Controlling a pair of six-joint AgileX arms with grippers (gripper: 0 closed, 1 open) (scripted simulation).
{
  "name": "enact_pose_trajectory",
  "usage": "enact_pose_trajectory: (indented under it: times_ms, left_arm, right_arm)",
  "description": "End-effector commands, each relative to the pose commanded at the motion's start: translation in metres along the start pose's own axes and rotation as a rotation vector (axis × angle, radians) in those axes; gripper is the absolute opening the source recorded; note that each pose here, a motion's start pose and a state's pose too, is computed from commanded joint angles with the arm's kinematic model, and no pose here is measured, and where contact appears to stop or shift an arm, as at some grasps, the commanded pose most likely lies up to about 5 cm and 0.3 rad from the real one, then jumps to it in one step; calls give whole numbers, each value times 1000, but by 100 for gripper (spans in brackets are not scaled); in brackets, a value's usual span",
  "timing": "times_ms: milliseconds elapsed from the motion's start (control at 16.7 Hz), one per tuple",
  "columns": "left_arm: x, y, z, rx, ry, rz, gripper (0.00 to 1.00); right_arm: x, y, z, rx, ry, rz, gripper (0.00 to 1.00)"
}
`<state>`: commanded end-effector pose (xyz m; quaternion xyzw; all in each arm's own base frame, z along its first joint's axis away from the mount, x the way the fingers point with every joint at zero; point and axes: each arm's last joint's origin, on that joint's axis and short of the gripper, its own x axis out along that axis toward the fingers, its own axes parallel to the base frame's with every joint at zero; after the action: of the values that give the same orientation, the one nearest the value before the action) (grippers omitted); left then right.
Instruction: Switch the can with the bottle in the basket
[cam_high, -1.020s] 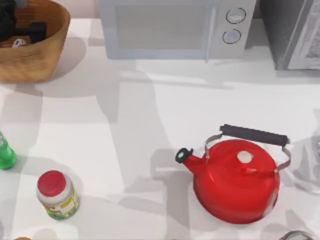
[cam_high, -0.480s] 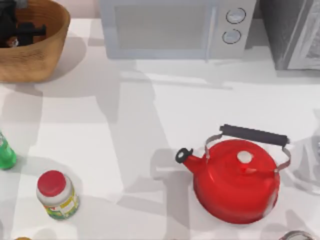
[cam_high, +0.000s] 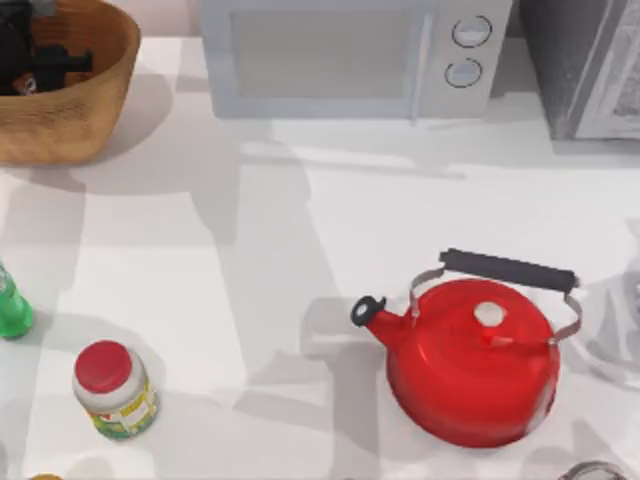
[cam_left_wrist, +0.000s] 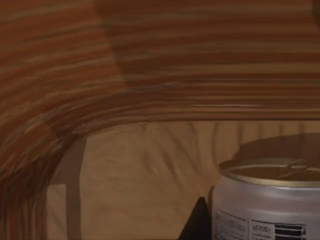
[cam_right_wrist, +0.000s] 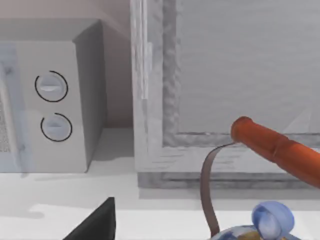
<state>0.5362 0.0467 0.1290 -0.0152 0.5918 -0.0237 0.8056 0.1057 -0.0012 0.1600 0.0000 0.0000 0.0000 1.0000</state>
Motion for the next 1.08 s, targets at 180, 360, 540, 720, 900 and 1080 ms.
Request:
enact_pose_trajectory:
  times_ms: [180, 360, 540, 720, 900, 1080]
  left_arm:
    - [0, 0, 0, 0, 0, 0, 0]
    - [-19, 1, 5, 5, -44, 11, 0]
    - [-39, -1, 6, 7, -85, 23, 0]
    - [-76, -8, -1, 15, -145, 30, 0]
    - [-123, -18, -20, 24, -221, 34, 0]
    - [-175, -31, -53, 36, -328, 32, 0]
  right_arm:
    - [0, 0, 0, 0, 0, 0, 100]
    - [0, 0, 0, 0, 0, 0, 100]
    - [0, 0, 0, 0, 0, 0, 100]
    - [0, 0, 0, 0, 0, 0, 100]
    - [0, 0, 0, 0, 0, 0, 100]
    - [0, 0, 0, 0, 0, 0, 100]
